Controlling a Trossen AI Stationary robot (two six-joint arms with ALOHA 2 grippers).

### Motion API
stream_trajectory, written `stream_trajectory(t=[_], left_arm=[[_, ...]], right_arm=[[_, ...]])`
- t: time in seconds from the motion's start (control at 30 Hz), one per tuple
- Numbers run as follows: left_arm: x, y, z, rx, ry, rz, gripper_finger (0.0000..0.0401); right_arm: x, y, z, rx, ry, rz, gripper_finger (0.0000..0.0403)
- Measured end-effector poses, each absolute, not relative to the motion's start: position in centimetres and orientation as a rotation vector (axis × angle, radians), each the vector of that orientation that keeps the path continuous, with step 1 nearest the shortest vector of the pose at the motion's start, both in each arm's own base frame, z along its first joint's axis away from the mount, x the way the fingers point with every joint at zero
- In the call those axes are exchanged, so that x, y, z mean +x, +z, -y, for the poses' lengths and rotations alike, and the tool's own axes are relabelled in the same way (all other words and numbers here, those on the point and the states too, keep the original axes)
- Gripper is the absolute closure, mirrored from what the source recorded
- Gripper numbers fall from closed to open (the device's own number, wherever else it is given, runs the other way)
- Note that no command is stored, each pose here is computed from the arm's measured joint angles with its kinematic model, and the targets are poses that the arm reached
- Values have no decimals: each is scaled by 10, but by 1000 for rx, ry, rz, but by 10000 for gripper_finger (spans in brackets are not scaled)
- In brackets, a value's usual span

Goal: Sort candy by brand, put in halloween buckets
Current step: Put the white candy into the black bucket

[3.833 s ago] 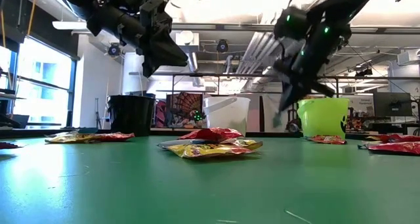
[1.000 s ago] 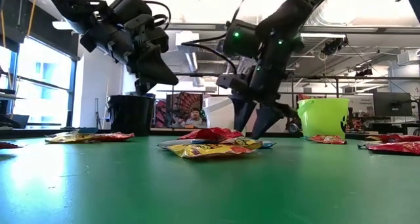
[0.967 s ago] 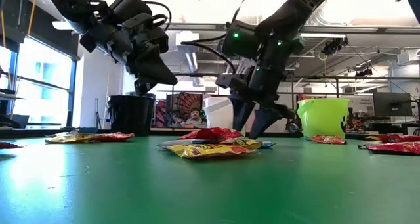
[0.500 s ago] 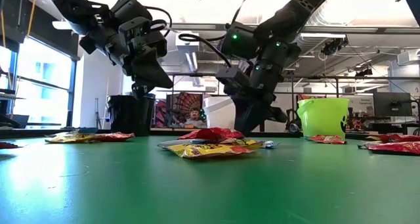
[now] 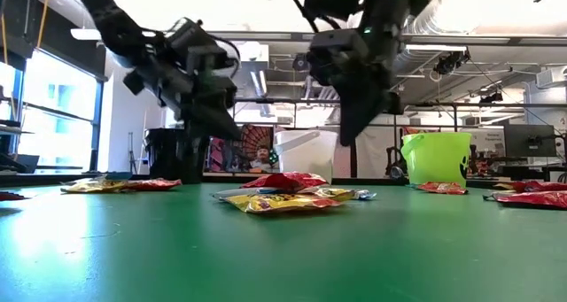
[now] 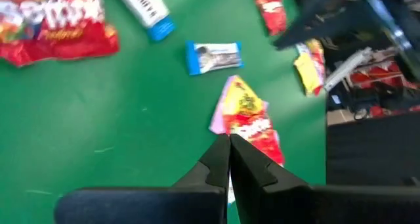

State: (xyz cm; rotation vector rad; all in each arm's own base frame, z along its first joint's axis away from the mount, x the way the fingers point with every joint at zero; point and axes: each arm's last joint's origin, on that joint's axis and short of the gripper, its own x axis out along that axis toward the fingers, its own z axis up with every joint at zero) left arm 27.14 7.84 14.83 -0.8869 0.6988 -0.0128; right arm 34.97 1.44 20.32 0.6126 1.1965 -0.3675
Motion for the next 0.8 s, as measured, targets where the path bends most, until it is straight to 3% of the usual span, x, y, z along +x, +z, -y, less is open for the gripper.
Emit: stream_trajectory(t=[0.47, 0.8], left_arm=[[328, 132, -94, -970, -38, -747, 303], [346, 118, -94, -1048, -6, -785, 283]], right_arm=[[327, 166, -30, 499, -396, -1286, 403], [326, 148, -16, 522, -359, -1240, 403]])
